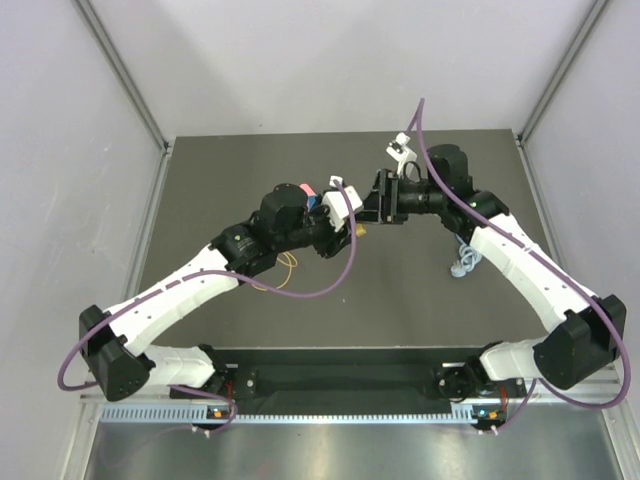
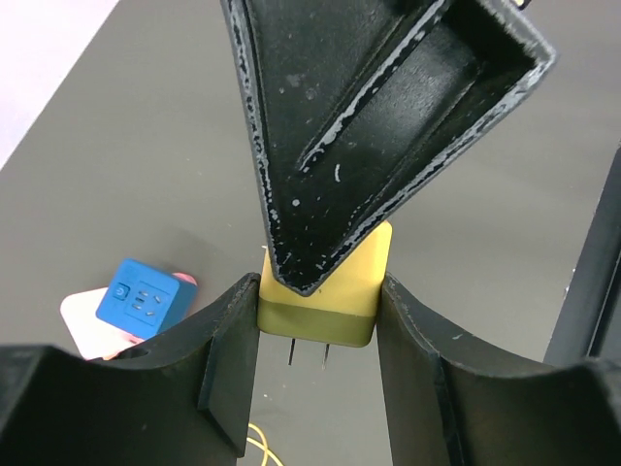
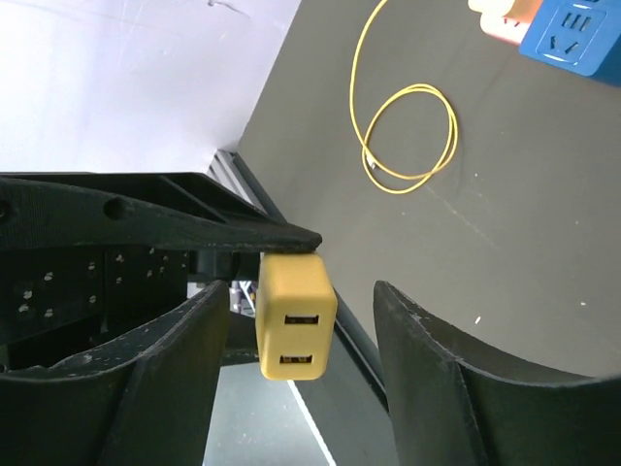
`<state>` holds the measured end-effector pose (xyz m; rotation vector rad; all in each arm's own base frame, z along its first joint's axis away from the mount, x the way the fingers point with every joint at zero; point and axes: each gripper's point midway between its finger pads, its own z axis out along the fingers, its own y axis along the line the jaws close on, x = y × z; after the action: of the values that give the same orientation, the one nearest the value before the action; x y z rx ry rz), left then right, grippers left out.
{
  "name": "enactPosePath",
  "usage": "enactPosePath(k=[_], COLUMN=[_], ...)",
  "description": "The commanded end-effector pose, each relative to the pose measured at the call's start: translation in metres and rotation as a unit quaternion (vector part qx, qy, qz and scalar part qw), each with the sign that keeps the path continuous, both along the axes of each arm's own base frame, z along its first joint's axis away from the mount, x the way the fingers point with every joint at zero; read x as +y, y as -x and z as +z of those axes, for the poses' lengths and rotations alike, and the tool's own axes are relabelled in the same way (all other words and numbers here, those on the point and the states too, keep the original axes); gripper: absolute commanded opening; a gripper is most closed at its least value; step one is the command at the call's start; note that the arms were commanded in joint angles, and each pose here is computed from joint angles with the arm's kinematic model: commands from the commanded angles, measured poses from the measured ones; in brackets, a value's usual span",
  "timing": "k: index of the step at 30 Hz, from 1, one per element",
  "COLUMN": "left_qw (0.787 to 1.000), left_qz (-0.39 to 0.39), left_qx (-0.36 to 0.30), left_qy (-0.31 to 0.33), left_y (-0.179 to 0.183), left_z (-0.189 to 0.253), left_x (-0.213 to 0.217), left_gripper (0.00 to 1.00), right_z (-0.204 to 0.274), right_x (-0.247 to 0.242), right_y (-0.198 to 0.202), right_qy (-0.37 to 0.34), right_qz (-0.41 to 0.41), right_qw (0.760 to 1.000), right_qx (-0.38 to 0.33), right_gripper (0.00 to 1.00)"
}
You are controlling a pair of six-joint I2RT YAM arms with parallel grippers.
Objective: Insert the plug
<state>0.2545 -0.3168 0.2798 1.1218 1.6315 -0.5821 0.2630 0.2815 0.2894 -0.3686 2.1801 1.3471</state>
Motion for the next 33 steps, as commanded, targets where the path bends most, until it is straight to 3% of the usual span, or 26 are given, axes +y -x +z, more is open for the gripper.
enactPosePath(k=[1, 11, 22, 26, 27, 28, 30, 32, 33], left_qw=[0.999, 0.999, 0.999, 0.999, 0.999, 0.999, 0.999, 0.999, 0.999], left_qz=[-0.016, -0.016, -0.026, -0.023, -0.022, -0.019, -0.012, -0.011, -0.016], left_qx=[-0.019, -0.018, -0.012, -0.009, -0.011, -0.005, -0.005, -0.003, -0.004], left_qy=[0.036, 0.038, 0.037, 0.033, 0.033, 0.029, 0.031, 0.031, 0.029], left_y=[0.01, 0.016, 0.02, 0.018, 0.017, 0.016, 0.014, 0.014, 0.016], left_z=[0.024, 0.022, 0.018, 0.014, 0.016, 0.012, 0.015, 0.015, 0.014], left_x=[-0.002, 0.003, 0.002, 0.001, 0.001, 0.001, 0.001, 0.001, 0.001], left_gripper=[0.0, 0.0, 0.0, 0.0, 0.0, 0.0, 0.36, 0.65, 0.99], right_z=[0.0, -0.006, 0.009, 0.012, 0.014, 0.013, 0.015, 0.007, 0.003], right_x=[0.003, 0.002, 0.008, 0.009, 0.009, 0.008, 0.006, -0.007, -0.014], right_y=[0.008, 0.022, 0.035, 0.04, 0.041, 0.042, 0.039, 0.022, 0.015], right_qy=[-0.001, -0.016, -0.065, -0.076, -0.08, -0.08, -0.079, -0.062, -0.055], right_qz=[0.017, 0.032, 0.063, 0.07, 0.073, 0.073, 0.063, 0.019, 0.0], right_qw=[1.0, 0.999, 0.996, 0.994, 0.994, 0.994, 0.995, 0.998, 0.998], right_qx=[-0.015, -0.007, -0.011, -0.014, -0.017, -0.017, -0.026, -0.028, -0.024], right_gripper=[0.6, 0.59, 0.41, 0.2, 0.05, 0.0, 0.0, 0.0, 0.0])
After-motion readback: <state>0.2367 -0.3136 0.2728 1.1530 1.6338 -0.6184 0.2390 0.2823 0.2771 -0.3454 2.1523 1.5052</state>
